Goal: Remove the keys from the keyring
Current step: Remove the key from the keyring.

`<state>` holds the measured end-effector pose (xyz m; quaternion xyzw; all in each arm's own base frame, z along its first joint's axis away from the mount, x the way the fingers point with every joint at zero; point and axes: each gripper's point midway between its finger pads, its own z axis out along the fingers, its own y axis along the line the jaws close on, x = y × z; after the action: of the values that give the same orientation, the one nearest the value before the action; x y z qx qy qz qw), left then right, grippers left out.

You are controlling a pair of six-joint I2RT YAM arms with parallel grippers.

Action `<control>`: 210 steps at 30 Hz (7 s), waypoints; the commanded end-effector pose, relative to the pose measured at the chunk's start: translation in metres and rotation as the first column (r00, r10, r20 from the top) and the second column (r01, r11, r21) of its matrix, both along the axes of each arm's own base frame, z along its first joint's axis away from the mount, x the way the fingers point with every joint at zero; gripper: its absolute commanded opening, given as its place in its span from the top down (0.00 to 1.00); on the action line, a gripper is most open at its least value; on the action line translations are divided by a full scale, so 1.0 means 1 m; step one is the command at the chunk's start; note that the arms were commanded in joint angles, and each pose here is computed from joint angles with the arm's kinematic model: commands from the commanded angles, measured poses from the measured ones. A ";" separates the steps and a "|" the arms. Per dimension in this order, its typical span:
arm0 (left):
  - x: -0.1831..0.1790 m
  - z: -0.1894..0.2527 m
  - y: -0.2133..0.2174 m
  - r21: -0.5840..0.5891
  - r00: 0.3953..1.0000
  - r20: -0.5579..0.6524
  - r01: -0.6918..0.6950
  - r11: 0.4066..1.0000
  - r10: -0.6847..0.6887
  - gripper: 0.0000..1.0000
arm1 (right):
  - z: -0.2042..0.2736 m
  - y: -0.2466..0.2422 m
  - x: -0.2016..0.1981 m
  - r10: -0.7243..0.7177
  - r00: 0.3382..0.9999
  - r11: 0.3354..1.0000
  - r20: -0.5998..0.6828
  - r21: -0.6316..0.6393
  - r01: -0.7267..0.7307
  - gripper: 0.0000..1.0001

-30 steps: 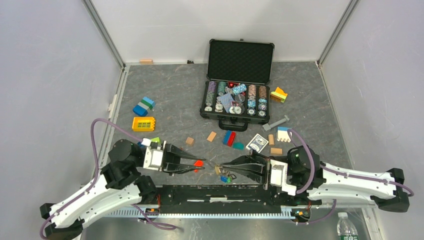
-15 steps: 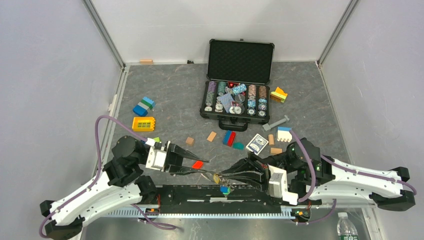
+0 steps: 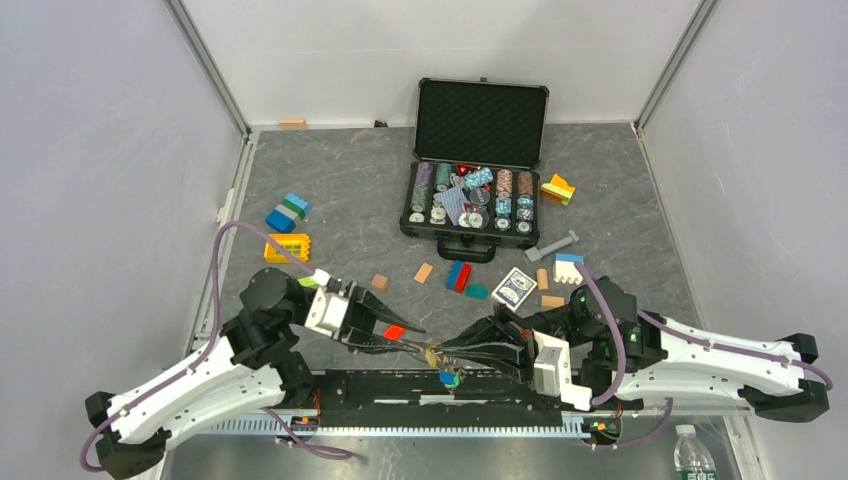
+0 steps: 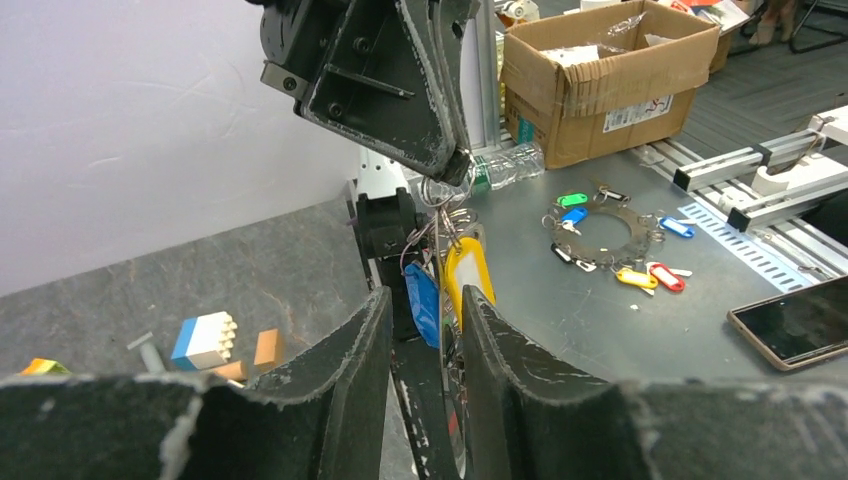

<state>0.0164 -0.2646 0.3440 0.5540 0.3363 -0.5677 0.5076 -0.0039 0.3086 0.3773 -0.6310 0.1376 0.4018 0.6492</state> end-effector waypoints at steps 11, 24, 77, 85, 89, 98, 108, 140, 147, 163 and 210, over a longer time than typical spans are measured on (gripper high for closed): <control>-0.009 -0.011 -0.008 0.060 0.992 -0.082 0.105 0.993 -0.100 0.72 | 0.022 -0.008 0.001 -0.022 0.999 0.995 0.029 0.099 0.019 1.00; 0.012 -0.004 0.003 0.095 0.995 0.077 -0.077 0.992 0.070 0.98 | 0.018 -0.013 0.015 -0.101 0.994 0.987 -0.029 0.119 0.103 1.00; 0.012 0.009 0.021 0.238 0.974 0.218 -0.108 0.965 0.056 0.98 | -0.028 0.019 0.060 -0.291 0.954 0.897 0.074 -0.326 0.299 1.00; 0.008 0.004 0.018 0.256 0.980 0.197 -0.065 0.965 0.014 0.98 | -0.022 0.017 0.040 -0.195 0.979 0.944 0.053 -0.261 0.202 1.00; 0.007 0.002 0.017 0.263 0.982 0.189 -0.050 0.963 -0.001 0.98 | -0.016 0.014 0.031 -0.155 0.987 0.964 0.033 -0.215 0.159 1.00; 0.004 -0.003 0.013 0.283 0.986 0.160 -0.013 0.959 -0.034 0.98 | -0.009 0.016 0.019 -0.096 0.995 0.984 0.005 -0.148 0.095 1.00; 0.002 -0.010 0.009 0.306 0.989 0.132 0.020 0.952 -0.063 0.98 | -0.008 0.018 0.010 -0.037 0.999 0.990 0.009 -0.139 0.038 1.00; -0.002 -0.036 0.000 0.375 0.991 0.029 0.108 0.921 -0.128 0.98 | 0.011 0.011 -0.020 0.137 0.980 0.990 -0.147 0.059 -0.130 1.00; 0.003 -0.045 -0.004 0.411 0.995 -0.017 0.097 0.906 -0.098 0.98 | 0.003 0.013 -0.015 0.102 0.988 0.995 -0.119 -0.002 -0.103 1.00; 0.006 -0.049 -0.005 0.424 0.996 -0.020 0.085 0.901 -0.085 0.98 | -0.015 0.015 -0.004 0.036 0.989 0.999 -0.143 -0.027 -0.040 1.00; 0.038 -0.058 -0.009 0.585 0.953 -0.192 -0.081 0.807 0.235 0.98 | -0.098 0.016 0.069 -0.250 0.919 0.794 0.306 -0.479 0.375 0.63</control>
<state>0.0555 -0.2671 0.2517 0.5797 0.6245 -0.4395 0.2841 0.0616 0.3231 0.2812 -0.7901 0.2688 0.1782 0.5212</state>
